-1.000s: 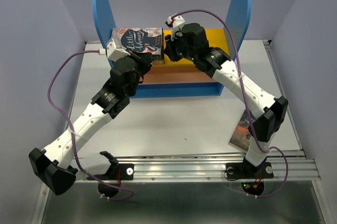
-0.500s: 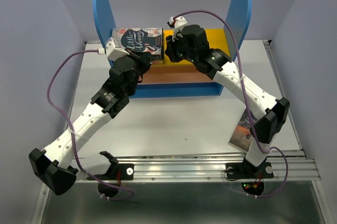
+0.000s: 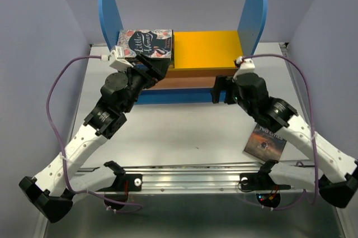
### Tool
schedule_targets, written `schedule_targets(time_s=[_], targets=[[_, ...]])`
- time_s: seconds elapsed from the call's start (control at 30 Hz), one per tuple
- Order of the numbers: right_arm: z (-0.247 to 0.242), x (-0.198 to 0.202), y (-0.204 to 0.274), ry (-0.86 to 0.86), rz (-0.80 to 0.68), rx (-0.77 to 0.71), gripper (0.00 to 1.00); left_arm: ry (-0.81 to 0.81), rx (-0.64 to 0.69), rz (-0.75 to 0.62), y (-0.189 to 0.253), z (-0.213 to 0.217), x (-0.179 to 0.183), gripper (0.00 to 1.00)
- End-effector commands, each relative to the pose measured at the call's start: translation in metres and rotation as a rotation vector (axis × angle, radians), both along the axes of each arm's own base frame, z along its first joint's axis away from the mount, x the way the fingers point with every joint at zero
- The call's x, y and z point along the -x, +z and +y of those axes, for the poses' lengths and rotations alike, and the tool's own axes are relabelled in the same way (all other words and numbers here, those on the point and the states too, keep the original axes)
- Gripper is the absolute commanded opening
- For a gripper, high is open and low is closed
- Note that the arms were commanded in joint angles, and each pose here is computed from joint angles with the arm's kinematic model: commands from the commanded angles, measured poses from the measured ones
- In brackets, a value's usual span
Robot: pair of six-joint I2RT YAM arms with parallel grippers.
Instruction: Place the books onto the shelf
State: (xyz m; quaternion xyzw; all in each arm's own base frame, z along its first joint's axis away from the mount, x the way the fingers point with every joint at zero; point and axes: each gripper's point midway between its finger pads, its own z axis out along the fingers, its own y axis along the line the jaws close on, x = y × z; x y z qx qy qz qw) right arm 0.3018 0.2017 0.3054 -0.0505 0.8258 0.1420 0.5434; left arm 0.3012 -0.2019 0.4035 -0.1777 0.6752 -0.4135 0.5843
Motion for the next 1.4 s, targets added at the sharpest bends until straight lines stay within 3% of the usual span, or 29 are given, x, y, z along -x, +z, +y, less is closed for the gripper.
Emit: schedule_targets(time_s=[0.0,0.1,0.17,0.3,0.37,0.57,0.77,0.8,0.9,0.97,1.07,1.37], targets=[[-0.035,0.046,-0.069,-0.117,0.206,-0.035,1.00,-0.142,-0.026,0.071,-0.048,-0.019,0.022,0.99],[-0.081,0.088,-0.138,-0.288,0.400,0.047,1.00,-0.226,-0.068,0.141,-0.095,-0.034,0.040,0.99],[-0.098,0.094,-0.156,-0.385,0.437,0.027,1.00,-0.254,-0.083,0.157,-0.107,-0.044,0.051,0.99],[-0.161,0.084,-0.186,-0.663,0.495,-0.028,1.00,-0.284,-0.107,0.209,-0.137,-0.061,0.061,0.99],[-0.167,0.074,-0.194,-0.670,0.538,-0.108,1.00,-0.327,-0.127,0.225,-0.147,-0.073,0.064,0.99],[-0.252,0.055,-0.221,-0.906,0.599,-0.253,1.00,-0.357,-0.157,0.266,-0.171,-0.091,0.066,0.99],[-0.310,0.053,-0.206,-1.162,0.488,-0.265,1.00,-0.415,-0.191,0.284,-0.192,-0.108,0.066,0.99],[-0.334,0.062,-0.204,-1.270,0.454,-0.262,1.00,-0.429,-0.204,0.296,-0.199,-0.113,0.065,0.99],[-0.367,0.079,-0.218,-1.412,0.434,-0.390,1.00,-0.470,-0.229,0.277,-0.201,-0.127,0.061,0.99],[-0.367,0.079,-0.240,-1.402,0.473,-0.471,1.00,-0.527,-0.249,0.277,-0.205,-0.142,0.059,0.99],[-0.363,0.077,-0.257,-1.368,0.533,-0.479,1.00,-0.582,-0.283,0.286,-0.211,-0.158,0.057,0.99],[-0.304,0.060,-0.264,-1.045,0.571,-0.658,1.00,-0.639,-0.292,0.296,-0.233,-0.171,0.058,0.99]])
